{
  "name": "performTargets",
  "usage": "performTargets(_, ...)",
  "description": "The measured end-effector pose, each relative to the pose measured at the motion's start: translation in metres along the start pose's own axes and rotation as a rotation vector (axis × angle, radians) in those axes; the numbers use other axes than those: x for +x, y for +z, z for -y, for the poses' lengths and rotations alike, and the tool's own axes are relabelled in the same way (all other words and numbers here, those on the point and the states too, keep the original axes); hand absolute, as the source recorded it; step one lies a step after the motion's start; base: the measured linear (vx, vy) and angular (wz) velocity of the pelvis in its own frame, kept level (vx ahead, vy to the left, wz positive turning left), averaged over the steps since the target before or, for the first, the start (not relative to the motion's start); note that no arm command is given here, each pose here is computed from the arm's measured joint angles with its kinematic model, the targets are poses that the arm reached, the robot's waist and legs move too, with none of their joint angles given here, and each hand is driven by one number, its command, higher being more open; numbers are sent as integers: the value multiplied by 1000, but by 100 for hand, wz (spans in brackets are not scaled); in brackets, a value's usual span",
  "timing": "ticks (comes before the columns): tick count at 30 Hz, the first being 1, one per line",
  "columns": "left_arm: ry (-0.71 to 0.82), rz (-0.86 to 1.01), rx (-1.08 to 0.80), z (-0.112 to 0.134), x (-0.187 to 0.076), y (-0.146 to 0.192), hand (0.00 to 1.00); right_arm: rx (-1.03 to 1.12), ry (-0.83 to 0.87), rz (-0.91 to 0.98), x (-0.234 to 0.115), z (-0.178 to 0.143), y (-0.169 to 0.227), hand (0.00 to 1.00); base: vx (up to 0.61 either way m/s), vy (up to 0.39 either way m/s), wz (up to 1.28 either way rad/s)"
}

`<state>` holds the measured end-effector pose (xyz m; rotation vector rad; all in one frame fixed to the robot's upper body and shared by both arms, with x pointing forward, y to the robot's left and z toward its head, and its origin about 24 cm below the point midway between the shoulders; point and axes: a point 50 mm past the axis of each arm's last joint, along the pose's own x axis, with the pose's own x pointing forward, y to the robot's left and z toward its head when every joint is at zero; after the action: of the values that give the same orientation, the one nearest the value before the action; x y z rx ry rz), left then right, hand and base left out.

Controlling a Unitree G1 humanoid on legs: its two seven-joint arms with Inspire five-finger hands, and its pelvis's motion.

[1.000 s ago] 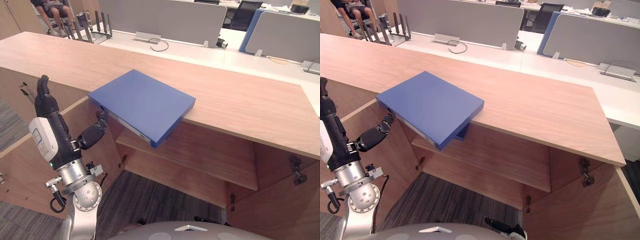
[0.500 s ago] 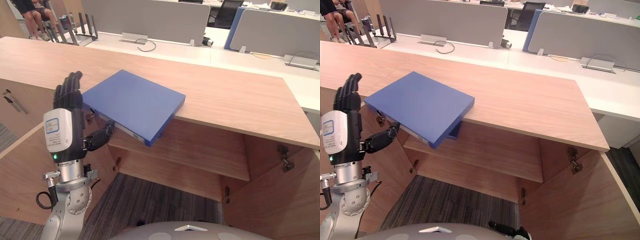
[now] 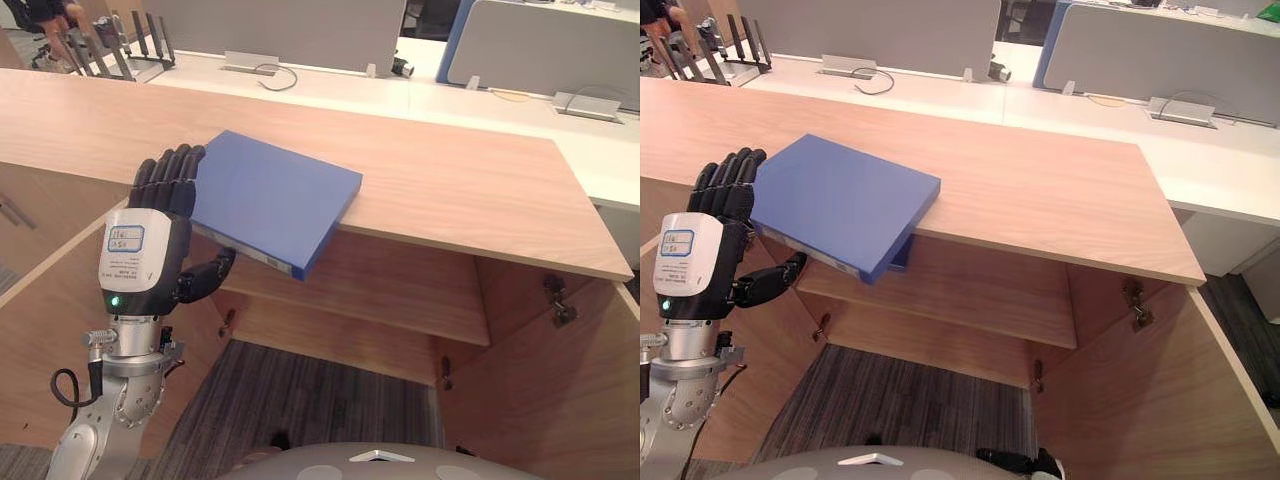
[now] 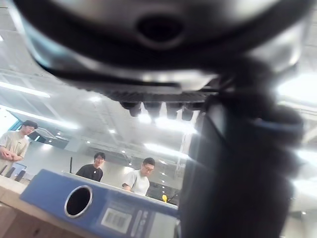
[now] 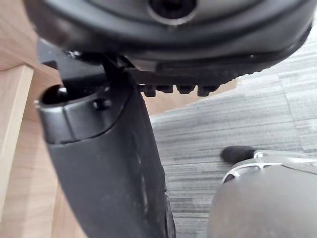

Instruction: Walk over to the cabinet, pick up the folder, carry it to the office cabinet, place the folder inside the office cabinet, then close the office cabinet door

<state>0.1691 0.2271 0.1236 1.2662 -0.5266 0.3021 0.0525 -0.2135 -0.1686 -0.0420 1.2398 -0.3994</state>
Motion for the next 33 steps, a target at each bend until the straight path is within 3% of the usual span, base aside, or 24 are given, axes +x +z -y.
performTargets(18, 79, -49, 141, -27, 5, -24, 100, -84, 25, 95, -2, 2, 15, 100, -3, -3, -1)
performTargets(33, 92, -67, 136, -27, 3, -25, 100, -102, 42, 101, -3, 0, 14, 100, 0, 0, 0)
